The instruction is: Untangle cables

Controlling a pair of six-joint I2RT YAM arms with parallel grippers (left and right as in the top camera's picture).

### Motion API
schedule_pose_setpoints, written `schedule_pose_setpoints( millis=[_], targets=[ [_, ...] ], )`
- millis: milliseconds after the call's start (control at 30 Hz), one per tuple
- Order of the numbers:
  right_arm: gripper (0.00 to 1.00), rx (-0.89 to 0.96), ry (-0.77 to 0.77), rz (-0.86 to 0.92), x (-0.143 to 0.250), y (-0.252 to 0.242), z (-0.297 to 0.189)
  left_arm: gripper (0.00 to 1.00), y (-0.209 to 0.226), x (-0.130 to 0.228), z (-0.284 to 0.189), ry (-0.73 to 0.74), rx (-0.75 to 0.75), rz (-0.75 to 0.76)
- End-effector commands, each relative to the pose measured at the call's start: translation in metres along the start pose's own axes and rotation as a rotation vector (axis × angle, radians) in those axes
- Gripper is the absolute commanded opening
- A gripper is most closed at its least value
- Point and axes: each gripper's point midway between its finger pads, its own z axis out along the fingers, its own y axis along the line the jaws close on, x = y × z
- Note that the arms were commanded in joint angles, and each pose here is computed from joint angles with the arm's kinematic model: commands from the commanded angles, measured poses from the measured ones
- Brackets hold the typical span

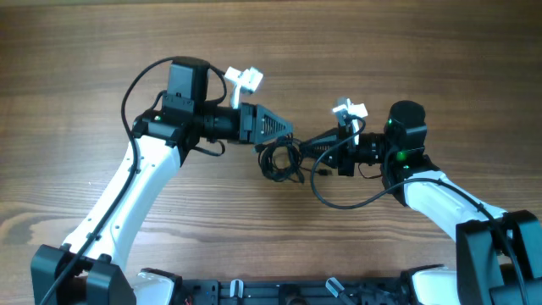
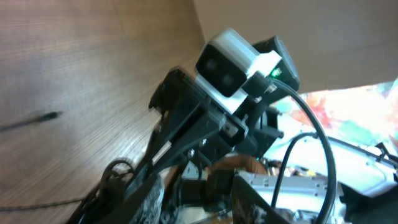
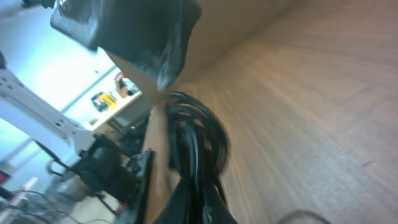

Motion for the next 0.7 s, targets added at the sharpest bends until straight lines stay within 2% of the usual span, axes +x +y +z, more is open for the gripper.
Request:
schedule_pose_setpoints(
  millis=[0,200,333,400,500,667],
  targets=[
    [0.04,-0.103,0.038,0.144,0.004,0.015,-0.002,0.37,0.003,-0.016,-0.004,-0.080,-0.074,0.011],
    [0.04,-0.109,0.036,0.255,0.002,0.014,-0.011,0.39,0.049,-0.019,0.004,-0.151,-0.398,0.029],
    [0.04,-0.103,0.034,0.260,0.002,0.013,-0.011,0.49,0.046,-0.009,0.019,-0.100,-0.439,0.164],
    [0.04,-0.054,0.011,0.309,-0.001,0.004,-0.010,0.54,0.045,-0.009,0.023,-0.098,-0.443,0.182],
    [0.04,0.024,-0.032,0.462,-0.006,-0.011,-0.010,0.53,0.047,-0.012,0.020,-0.111,-0.457,0.181],
    [0.04,0.034,-0.045,0.660,-0.007,-0.013,-0.010,0.51,0.060,-0.021,0.009,-0.155,-0.528,0.173]
  ],
)
